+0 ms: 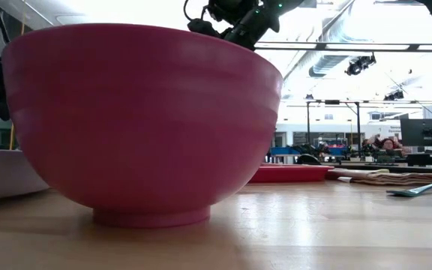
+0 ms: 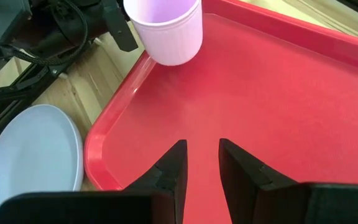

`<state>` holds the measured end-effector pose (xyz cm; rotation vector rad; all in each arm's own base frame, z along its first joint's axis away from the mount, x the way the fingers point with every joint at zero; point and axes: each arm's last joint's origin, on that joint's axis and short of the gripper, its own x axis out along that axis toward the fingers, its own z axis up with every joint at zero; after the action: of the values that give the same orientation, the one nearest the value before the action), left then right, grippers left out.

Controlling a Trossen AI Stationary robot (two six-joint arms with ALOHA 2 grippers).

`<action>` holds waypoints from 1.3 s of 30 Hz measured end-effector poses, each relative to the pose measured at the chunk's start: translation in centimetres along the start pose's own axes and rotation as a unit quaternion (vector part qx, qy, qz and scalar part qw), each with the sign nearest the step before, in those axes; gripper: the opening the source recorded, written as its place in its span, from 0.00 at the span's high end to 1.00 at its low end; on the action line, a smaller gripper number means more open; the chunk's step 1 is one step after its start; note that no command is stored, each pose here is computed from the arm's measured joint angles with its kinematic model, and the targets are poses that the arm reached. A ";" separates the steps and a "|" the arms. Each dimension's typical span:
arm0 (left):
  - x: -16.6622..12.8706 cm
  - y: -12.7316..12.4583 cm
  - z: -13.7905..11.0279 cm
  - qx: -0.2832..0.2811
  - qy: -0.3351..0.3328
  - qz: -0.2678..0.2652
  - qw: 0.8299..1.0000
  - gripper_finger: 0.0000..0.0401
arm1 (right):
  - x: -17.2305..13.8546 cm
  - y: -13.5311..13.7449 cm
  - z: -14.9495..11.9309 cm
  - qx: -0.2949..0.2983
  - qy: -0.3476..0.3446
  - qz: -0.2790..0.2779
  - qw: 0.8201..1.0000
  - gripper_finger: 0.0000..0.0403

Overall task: Set up tray
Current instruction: Put the light pink mug at the top left of the red tray

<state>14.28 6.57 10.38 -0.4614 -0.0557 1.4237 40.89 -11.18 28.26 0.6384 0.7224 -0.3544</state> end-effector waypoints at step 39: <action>1.2 -1.3 -1.6 0.008 -0.012 0.051 0.999 0.83 | 0.0 -0.1 -0.3 -0.012 0.015 -0.001 1.000 0.82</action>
<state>16.20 7.22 9.05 -0.4401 -0.0407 1.5284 40.72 -11.08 28.08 0.6221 0.7547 -0.3375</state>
